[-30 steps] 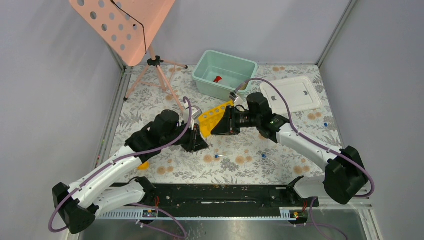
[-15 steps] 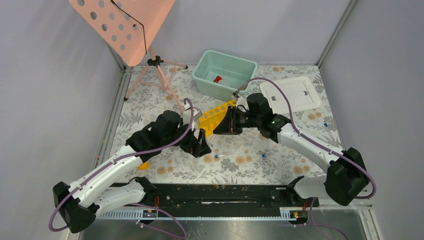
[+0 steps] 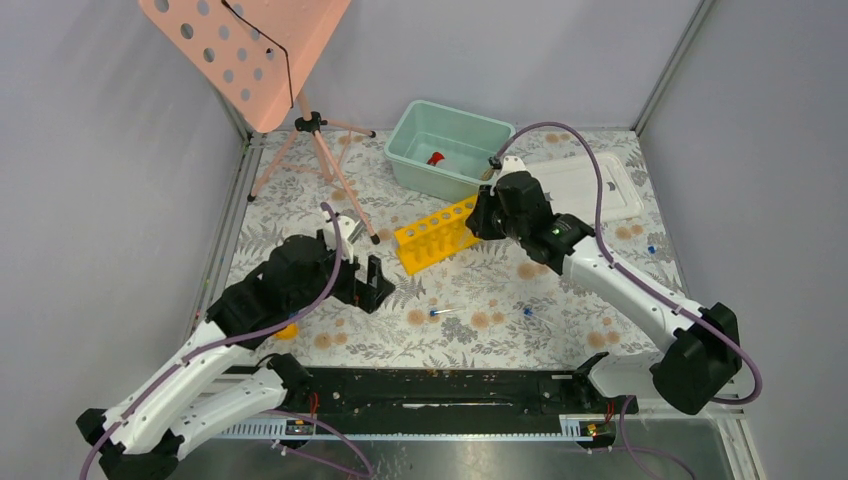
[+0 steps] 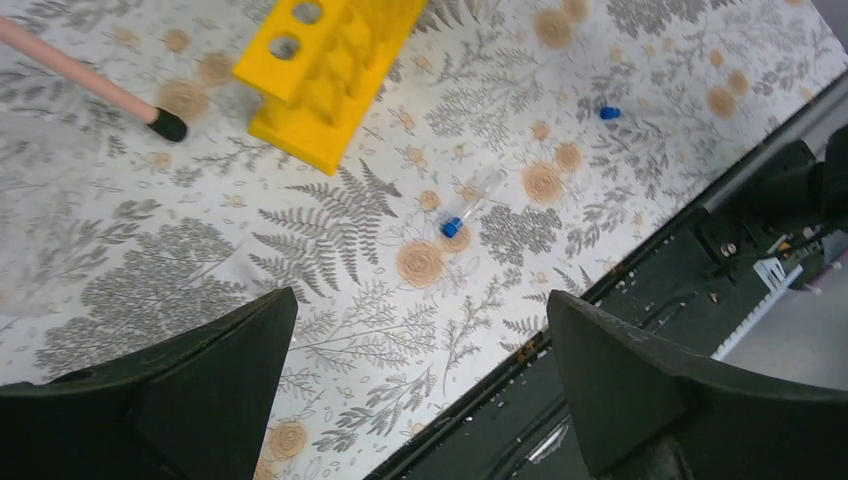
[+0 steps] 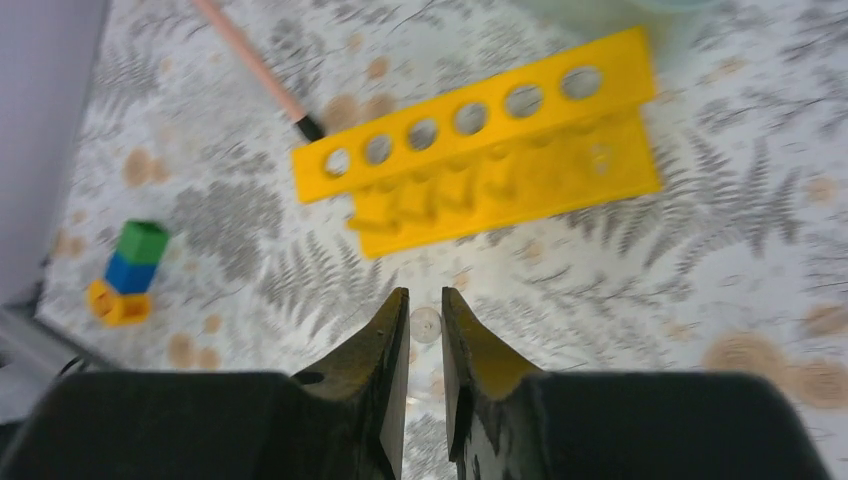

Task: Organize the chemistry lab equipment

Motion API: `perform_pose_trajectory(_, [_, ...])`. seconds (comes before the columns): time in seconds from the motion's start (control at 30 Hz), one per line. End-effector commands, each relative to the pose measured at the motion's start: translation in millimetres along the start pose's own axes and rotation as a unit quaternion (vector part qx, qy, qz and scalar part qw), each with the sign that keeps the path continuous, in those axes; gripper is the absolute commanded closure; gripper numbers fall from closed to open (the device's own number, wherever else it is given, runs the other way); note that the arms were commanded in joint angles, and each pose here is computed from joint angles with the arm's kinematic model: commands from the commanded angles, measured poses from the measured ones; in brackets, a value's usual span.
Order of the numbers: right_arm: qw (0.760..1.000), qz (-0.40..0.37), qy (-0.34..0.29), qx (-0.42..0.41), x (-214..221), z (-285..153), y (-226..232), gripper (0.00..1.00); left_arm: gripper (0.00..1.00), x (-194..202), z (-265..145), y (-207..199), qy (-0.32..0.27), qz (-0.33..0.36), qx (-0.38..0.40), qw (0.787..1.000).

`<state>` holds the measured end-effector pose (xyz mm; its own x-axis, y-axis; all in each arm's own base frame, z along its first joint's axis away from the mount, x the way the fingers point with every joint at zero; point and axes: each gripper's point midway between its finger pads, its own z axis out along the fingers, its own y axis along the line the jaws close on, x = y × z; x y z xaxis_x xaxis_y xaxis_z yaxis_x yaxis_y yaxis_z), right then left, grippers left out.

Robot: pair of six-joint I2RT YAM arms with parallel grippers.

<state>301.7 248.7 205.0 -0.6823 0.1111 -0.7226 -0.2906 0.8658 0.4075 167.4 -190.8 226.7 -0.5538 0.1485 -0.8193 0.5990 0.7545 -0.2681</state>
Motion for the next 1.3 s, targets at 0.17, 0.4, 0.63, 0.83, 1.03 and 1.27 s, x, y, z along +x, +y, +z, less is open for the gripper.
perform_pose_trajectory(0.17, [0.981,-0.073,-0.13,0.123,-59,24,-42,0.81,0.01,-21,-14,24,-0.063,0.015,-0.067,0.996])
perform_pose_trajectory(0.4, [0.975,-0.104,-0.152,0.121,-67,44,-42,0.81,0.01,-25,-20,25,-0.08,0.015,-0.069,0.994])
perform_pose_trajectory(0.63, [0.979,-0.109,-0.131,0.112,-59,58,-40,0.81,0.01,-26,-21,26,-0.083,0.016,-0.073,0.994])
perform_pose_trajectory(0.83, [0.979,-0.115,-0.117,0.119,-49,63,-46,0.81,0.01,-26,-20,27,-0.081,0.017,-0.074,0.994])
perform_pose_trajectory(1.03, [0.979,-0.121,-0.107,0.12,-44,64,-48,0.81,0.01,-25,-17,27,-0.076,0.018,-0.075,0.994])
perform_pose_trajectory(1.27, [0.98,-0.124,-0.102,0.12,-41,65,-49,0.81,0.01,-25,-19,28,-0.08,0.017,-0.078,0.994])
